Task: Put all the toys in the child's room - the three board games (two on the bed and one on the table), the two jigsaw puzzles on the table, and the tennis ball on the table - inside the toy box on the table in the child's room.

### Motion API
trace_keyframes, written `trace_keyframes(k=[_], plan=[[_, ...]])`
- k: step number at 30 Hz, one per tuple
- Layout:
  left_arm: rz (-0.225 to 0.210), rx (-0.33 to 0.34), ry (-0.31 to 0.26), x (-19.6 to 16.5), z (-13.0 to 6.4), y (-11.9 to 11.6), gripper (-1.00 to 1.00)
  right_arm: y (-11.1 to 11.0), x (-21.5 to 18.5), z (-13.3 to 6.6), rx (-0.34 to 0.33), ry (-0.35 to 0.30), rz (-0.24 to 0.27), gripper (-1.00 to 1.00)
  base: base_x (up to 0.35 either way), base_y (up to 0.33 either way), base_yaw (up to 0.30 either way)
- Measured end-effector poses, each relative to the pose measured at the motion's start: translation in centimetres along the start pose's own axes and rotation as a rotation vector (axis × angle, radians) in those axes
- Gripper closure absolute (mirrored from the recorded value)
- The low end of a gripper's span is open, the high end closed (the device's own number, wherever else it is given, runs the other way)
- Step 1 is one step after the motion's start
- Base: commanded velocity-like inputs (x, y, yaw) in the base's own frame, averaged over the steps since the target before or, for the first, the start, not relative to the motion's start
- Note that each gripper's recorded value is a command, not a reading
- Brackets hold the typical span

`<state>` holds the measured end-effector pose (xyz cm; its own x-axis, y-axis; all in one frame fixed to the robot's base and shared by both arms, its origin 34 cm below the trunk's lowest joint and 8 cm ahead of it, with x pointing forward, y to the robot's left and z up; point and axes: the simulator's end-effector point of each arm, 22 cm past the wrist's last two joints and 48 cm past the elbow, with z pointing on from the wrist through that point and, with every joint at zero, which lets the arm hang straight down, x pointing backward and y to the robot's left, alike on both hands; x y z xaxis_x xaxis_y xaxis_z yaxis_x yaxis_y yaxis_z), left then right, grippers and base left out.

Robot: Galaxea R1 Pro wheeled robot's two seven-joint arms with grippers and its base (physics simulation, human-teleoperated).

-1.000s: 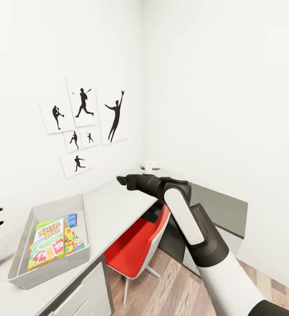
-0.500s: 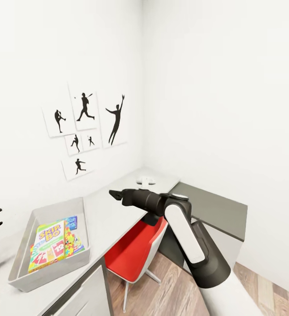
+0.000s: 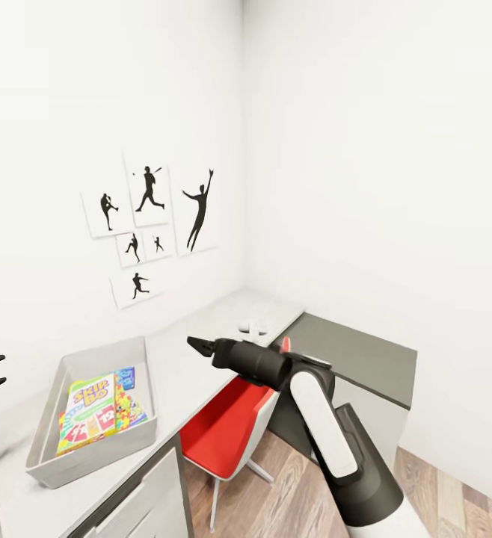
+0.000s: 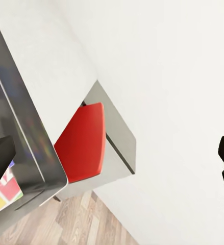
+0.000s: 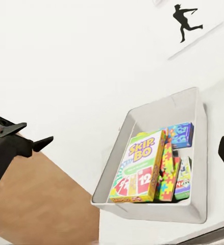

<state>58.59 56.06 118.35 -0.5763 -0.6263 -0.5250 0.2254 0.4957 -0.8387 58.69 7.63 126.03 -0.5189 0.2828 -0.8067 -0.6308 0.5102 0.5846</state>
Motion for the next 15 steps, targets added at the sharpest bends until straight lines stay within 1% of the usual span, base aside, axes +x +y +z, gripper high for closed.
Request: trace_keyframes(k=[4, 6, 10, 15], plan=[[0.004, 0.004, -0.004, -0.1, -0.2, -0.3, -1.00, 1.0, -0.3, -0.5, -0.056, -0.018, 0.017, -1.00, -0.006, 0.000, 0.000], [0.006, 0.005, -0.007, -0.2, -0.3, -0.4, -1.00, 1.4, -0.4, -0.6, -0.070, -0.022, 0.019, -1.00, -0.002, 0.000, 0.000], [0.011, 0.008, -0.011, -0.3, -0.6, -0.7, -1.00, 1.6, -0.4, -0.8, -0.079, -0.032, 0.023, -1.00, -0.001, 0.000, 0.000], [0.016, 0.014, -0.014, -0.4, -0.7, -1.0, -1.00, 1.9, -0.8, -1.0, -0.083, -0.062, 0.021, -1.00, 0.000, 0.000, 0.000]])
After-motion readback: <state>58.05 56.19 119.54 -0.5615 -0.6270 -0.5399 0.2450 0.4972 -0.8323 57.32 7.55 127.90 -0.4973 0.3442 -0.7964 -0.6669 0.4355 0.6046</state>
